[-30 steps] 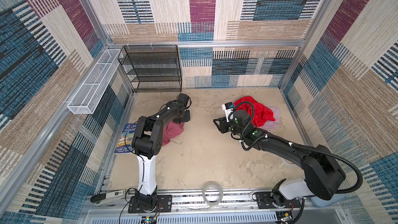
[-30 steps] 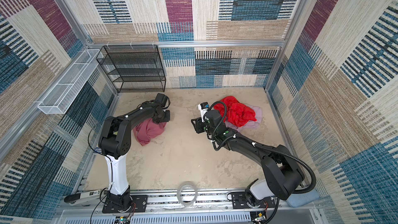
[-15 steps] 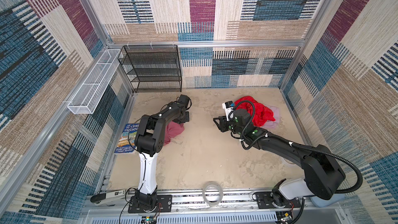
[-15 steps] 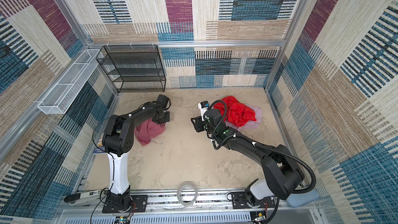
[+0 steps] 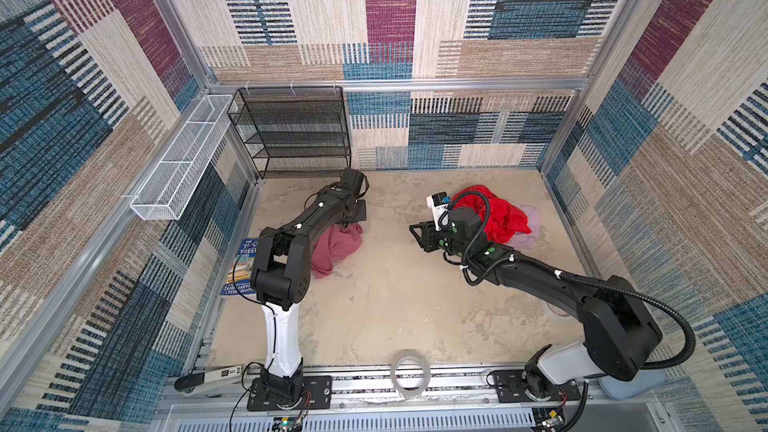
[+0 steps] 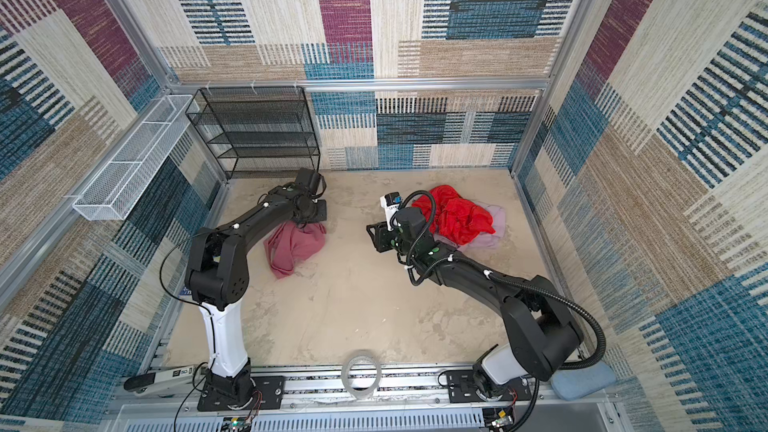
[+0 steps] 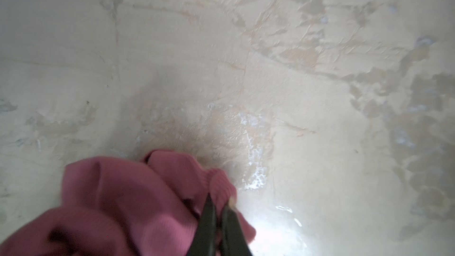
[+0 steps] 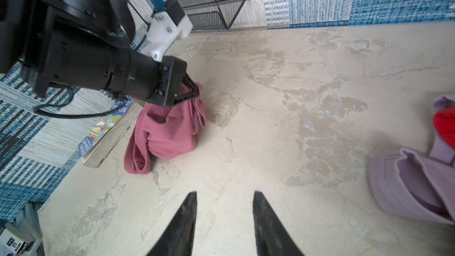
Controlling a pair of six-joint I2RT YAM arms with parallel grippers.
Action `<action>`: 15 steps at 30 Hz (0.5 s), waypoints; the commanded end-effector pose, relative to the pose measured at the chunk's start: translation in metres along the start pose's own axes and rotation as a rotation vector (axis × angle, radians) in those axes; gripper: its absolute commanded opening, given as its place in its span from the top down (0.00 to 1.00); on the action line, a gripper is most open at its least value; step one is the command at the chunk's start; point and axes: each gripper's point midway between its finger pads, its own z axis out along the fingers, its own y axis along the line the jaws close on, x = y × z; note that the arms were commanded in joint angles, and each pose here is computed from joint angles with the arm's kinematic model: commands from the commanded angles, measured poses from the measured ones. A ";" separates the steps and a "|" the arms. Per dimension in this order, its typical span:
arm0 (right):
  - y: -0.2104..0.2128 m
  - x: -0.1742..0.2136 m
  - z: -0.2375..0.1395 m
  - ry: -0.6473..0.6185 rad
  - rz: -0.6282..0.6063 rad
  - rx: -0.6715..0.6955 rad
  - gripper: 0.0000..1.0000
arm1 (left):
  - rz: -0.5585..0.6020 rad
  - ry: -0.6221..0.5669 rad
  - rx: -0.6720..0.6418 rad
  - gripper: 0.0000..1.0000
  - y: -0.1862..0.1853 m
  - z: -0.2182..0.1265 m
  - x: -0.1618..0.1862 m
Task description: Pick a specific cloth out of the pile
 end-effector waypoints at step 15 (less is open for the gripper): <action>0.005 -0.003 0.005 -0.002 0.006 -0.026 0.59 | -0.074 -0.176 -0.029 1.00 0.051 -0.095 0.006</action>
